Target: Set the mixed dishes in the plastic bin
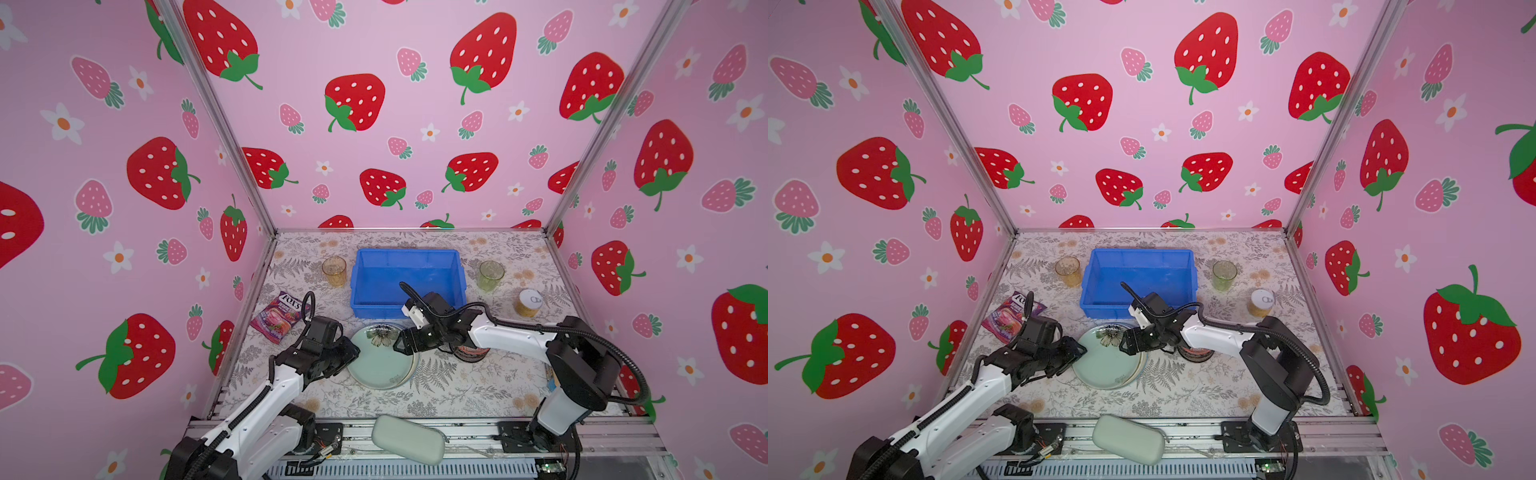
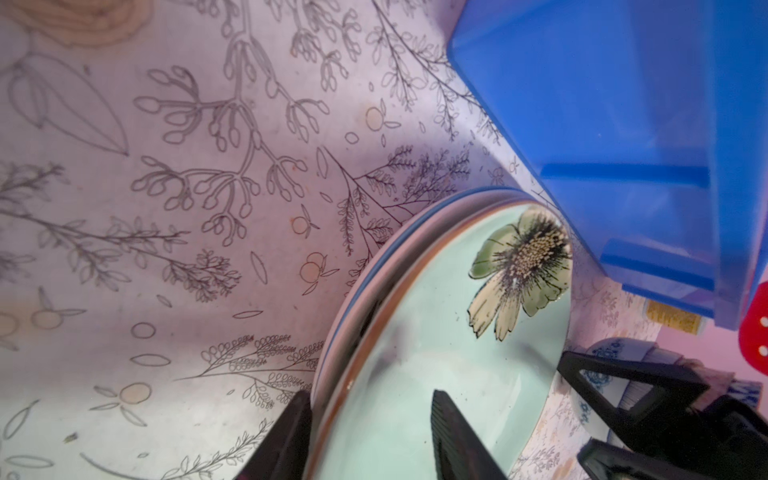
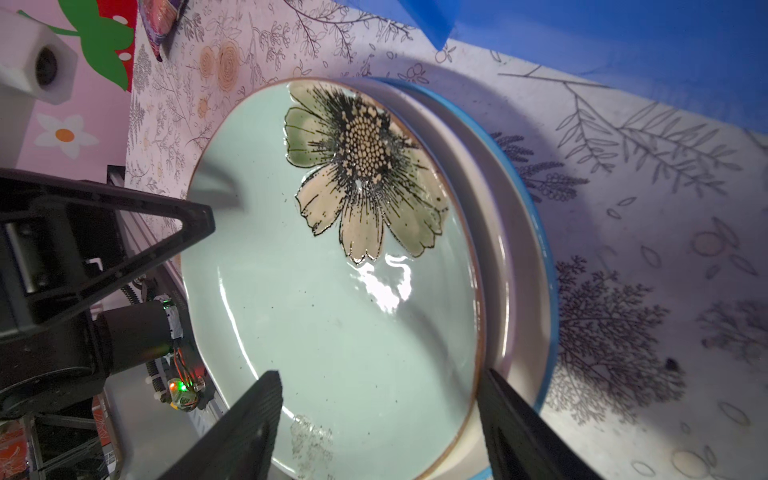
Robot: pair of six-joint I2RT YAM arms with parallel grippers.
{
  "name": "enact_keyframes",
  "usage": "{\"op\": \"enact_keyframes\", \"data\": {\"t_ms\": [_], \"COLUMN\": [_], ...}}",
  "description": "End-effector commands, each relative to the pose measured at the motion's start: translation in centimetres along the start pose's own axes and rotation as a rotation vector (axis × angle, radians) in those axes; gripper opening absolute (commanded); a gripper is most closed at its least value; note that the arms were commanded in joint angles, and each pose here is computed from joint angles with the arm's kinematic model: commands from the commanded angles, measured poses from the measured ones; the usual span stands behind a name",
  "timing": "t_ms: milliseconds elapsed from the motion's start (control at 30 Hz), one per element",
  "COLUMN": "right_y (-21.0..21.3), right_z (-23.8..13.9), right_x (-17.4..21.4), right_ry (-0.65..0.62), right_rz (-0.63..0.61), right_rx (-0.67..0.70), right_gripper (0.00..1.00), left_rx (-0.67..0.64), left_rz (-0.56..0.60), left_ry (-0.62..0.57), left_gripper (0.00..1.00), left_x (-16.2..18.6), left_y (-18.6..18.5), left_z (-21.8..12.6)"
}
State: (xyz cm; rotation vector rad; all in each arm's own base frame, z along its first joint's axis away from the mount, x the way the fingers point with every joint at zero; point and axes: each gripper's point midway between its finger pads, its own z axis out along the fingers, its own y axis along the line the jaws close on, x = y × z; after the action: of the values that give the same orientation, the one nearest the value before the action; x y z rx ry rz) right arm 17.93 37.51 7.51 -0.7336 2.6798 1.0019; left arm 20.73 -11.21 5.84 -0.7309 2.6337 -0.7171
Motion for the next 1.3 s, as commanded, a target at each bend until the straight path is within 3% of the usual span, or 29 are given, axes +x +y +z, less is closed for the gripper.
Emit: {"op": "enact_keyframes", "data": {"t_ms": [0,300,667,700,1267], "right_y": [0.5,0.8,1.0,1.1,1.9], "right_z": [0.6,0.5,0.5,0.4,-0.8], "right_x": [0.3,0.2,0.0,-0.1,-1.7], "right_ry": [0.02,0.019,0.019,0.018,-0.02], "right_rz": [0.004,0.002,-0.004,-0.004,-0.036], "right_rx": [-0.029,-0.037,-0.043,-0.043,-0.022], "right_gripper": [0.76,0.76,0.76,0.76,0.77], "left_rx": [0.066,0.101,0.117,0.116,0.165], "left_rz": [-0.002,-0.003,-0.01,-0.01,-0.036], "left_ry": [-0.004,-0.009,-0.011,-0.011,-0.067], "left_gripper": [0.41,0.31,0.07,0.01,0.0], "left_x": [-0.1,-0.3,-0.4,-0.4,-0.5], "left_y": [-1.5,-2.4,-2.8,-2.7,-2.5], "left_z": [-0.5,-1.0,-1.2,-1.2,-2.5]}}
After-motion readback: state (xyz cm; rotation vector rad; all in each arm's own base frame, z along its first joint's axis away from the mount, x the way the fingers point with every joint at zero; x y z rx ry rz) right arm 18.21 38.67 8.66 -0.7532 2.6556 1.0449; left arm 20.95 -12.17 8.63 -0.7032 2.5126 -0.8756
